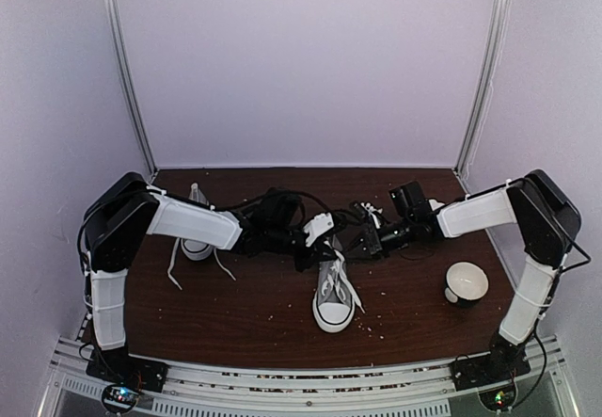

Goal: Tie the shoes
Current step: Cross the half-tied shoelace into a loop with the shoelace.

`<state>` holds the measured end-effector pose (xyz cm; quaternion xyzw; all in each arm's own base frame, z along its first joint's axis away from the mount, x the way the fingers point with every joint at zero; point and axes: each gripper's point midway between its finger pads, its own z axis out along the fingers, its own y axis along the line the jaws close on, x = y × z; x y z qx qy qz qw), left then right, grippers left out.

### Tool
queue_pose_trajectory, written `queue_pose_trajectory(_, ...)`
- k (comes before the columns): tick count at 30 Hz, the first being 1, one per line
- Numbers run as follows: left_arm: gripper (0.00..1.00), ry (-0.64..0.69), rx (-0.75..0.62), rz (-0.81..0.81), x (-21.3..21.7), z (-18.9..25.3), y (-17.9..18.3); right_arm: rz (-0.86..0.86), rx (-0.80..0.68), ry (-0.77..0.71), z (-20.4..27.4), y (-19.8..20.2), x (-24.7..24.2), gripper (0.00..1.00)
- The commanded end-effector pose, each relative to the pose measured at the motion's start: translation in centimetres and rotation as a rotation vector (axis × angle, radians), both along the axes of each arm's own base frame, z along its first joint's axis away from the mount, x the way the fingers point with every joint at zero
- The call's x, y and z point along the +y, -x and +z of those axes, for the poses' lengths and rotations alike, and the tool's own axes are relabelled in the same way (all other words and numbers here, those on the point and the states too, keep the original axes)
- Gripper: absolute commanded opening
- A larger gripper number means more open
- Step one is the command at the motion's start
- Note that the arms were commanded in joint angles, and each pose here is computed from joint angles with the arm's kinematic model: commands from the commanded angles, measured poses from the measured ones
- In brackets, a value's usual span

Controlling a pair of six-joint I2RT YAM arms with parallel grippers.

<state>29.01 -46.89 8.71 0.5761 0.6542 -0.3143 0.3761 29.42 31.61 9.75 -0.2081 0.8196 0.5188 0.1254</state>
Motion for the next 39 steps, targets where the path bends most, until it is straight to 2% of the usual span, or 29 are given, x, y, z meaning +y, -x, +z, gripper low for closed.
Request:
queue_pose_trajectory(1, 0.00, 0.040, -0.037, -0.006, -0.2, 1.8, -0.2, -0.027, -0.050, -0.001, 1.4, -0.8, -0.2, 0.00)
queue_pose_trajectory(3, 0.00, 0.038, -0.038, -0.005, -0.2, 1.7, -0.2, -0.025, -0.050, -0.006, 1.6, -0.8, -0.2, 0.00)
queue_pose_trajectory(6, 0.15, 0.035, -0.041, 0.011, 0.0, 1.9, -0.5, -0.020, -0.046, -0.005, 1.5, -0.7, -0.2, 0.00)
queue_pose_trajectory(11, 0.28, 0.035, -0.078, 0.026, 0.8, 2.9, -0.6, -0.018, -0.047, -0.003, 1.5, -0.6, -0.3, 0.00)
queue_pose_trajectory(15, 0.43, 0.029, -0.095, -0.004, 1.5, 3.4, 0.3, -0.018, -0.052, -0.006, 1.8, -0.7, -0.2, 0.00)
queue_pose_trajectory(18, 0.48, 0.042, -0.098, -0.018, 2.0, 3.8, 0.8, -0.016, -0.053, -0.007, 2.0, -0.7, -0.1, 0.00)
queue_pose_trajectory(27, 0.50, 0.102, -0.076, -0.005, 1.0, 5.8, -0.3, 0.008, -0.046, -0.001, 1.9, -0.2, 0.2, 0.00)
queue_pose_trajectory(32, 0.40, 0.085, -0.008, 0.009, 1.2, 4.7, -1.0, 0.019, -0.050, 0.006, 2.0, -0.1, 0.5, 0.00)
queue_pose_trajectory(36, 0.40, 0.129, 0.001, -0.008, 1.4, 5.3, -0.6, 0.024, -0.051, 0.012, 1.9, 0.0, 0.5, 0.00)
queue_pose_trajectory(39, 0.31, 0.124, 0.002, -0.003, 1.4, 5.3, -0.6, 0.025, -0.049, 0.013, 1.9, 0.0, 0.5, 0.00)
